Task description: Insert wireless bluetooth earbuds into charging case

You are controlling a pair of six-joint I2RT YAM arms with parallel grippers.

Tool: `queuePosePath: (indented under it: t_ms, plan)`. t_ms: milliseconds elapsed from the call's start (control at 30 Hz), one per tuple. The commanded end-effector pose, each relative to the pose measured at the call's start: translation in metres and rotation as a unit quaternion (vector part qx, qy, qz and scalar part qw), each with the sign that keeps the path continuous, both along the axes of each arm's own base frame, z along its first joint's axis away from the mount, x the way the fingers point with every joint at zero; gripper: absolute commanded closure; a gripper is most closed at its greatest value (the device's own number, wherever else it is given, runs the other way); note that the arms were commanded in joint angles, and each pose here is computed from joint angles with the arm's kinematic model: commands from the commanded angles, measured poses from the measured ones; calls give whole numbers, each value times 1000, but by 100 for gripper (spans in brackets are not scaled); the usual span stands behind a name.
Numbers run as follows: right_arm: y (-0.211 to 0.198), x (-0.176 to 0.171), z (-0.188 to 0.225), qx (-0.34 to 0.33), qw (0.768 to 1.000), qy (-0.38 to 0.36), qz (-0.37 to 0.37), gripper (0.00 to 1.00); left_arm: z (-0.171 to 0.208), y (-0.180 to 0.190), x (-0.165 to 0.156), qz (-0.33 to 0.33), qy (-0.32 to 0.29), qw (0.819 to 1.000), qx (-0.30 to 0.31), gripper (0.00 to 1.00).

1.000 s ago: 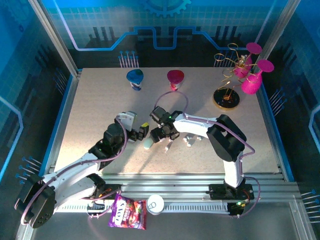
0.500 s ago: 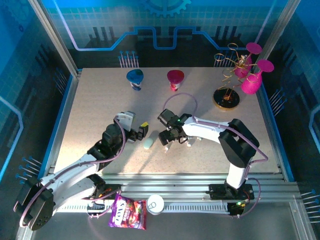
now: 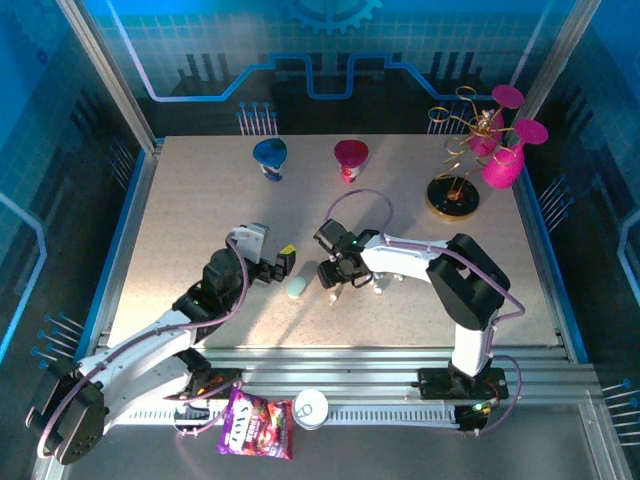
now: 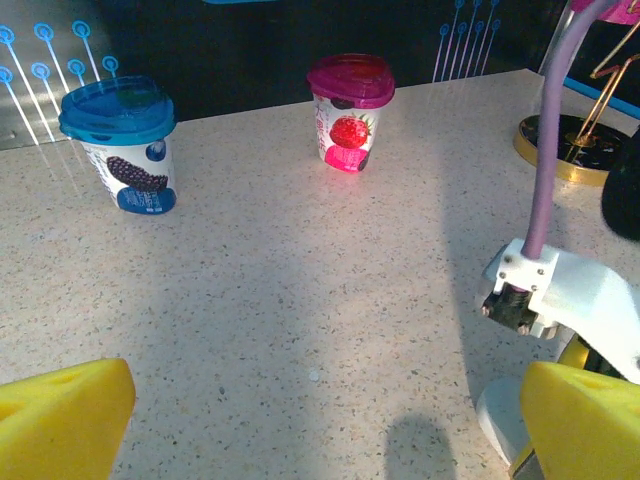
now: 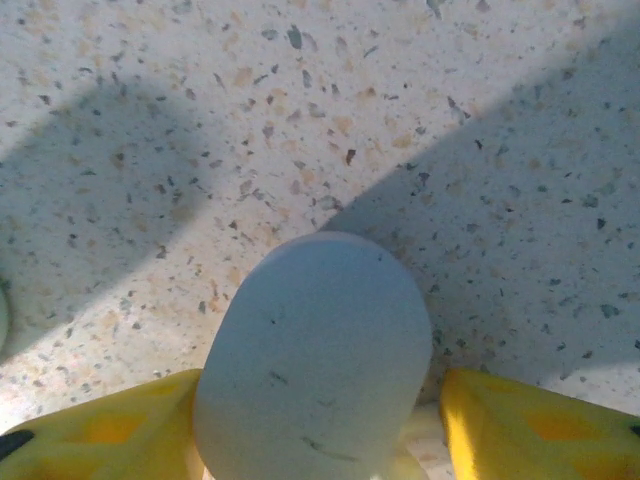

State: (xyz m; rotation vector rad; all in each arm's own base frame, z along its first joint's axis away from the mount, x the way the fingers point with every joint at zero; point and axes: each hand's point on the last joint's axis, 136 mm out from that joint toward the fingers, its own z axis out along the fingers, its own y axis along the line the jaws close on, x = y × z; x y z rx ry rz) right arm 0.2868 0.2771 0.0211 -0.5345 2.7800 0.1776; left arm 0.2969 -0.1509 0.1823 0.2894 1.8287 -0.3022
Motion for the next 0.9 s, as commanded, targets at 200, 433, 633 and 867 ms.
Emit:
queuePosePath:
  t_ms: [200,433,633,867]
  plan:
    - [11,11,10,9,1000,-17,21,58,-4,9,-2,15,8,1000,3,1]
    - [28,16,50,50,991,-59,105,62,1,11,-3,15,12,1000,0,1]
    - [19,13,92,81,975,-106,180,61,10,5,-6,-21,31,999,-6,1]
    - [6,-28,153,207,924,-109,302,63,39,-58,-46,-249,13,968,-16,1]
